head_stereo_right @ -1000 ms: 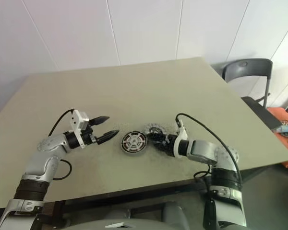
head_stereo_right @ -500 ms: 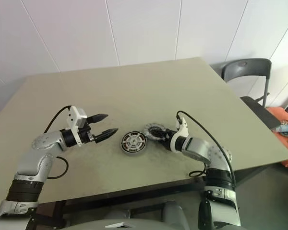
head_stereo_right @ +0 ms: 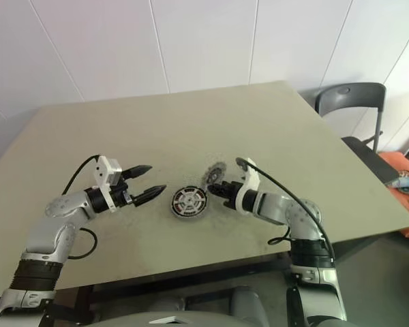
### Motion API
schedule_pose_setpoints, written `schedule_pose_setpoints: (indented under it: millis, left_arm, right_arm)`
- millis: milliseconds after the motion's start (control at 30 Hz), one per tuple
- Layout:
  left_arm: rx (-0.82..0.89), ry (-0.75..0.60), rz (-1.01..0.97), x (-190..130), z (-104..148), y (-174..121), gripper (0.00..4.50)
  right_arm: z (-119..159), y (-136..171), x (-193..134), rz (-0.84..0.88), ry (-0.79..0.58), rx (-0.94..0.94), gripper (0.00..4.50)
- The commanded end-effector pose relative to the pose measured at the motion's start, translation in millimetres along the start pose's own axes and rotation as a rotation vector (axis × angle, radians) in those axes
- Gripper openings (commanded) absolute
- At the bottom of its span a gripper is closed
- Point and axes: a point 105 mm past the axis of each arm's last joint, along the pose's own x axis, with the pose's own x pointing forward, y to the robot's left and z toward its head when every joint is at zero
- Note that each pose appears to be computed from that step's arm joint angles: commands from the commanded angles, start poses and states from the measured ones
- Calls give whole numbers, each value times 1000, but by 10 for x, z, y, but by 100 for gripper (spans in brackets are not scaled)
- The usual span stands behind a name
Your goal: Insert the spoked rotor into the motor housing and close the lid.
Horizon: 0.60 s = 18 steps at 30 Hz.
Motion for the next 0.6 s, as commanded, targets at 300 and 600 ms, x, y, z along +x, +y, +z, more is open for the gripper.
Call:
schedule_pose_setpoints:
  millis: [300,600]
  left_arm:
    - [58,-30,-3,9,57,65,450]
    - [66,-34,-3,16,77,17,450]
  right_arm:
    - [144,248,18,42,-49,-299,3]
    - [228,248,47,-18,-128,-891,3]
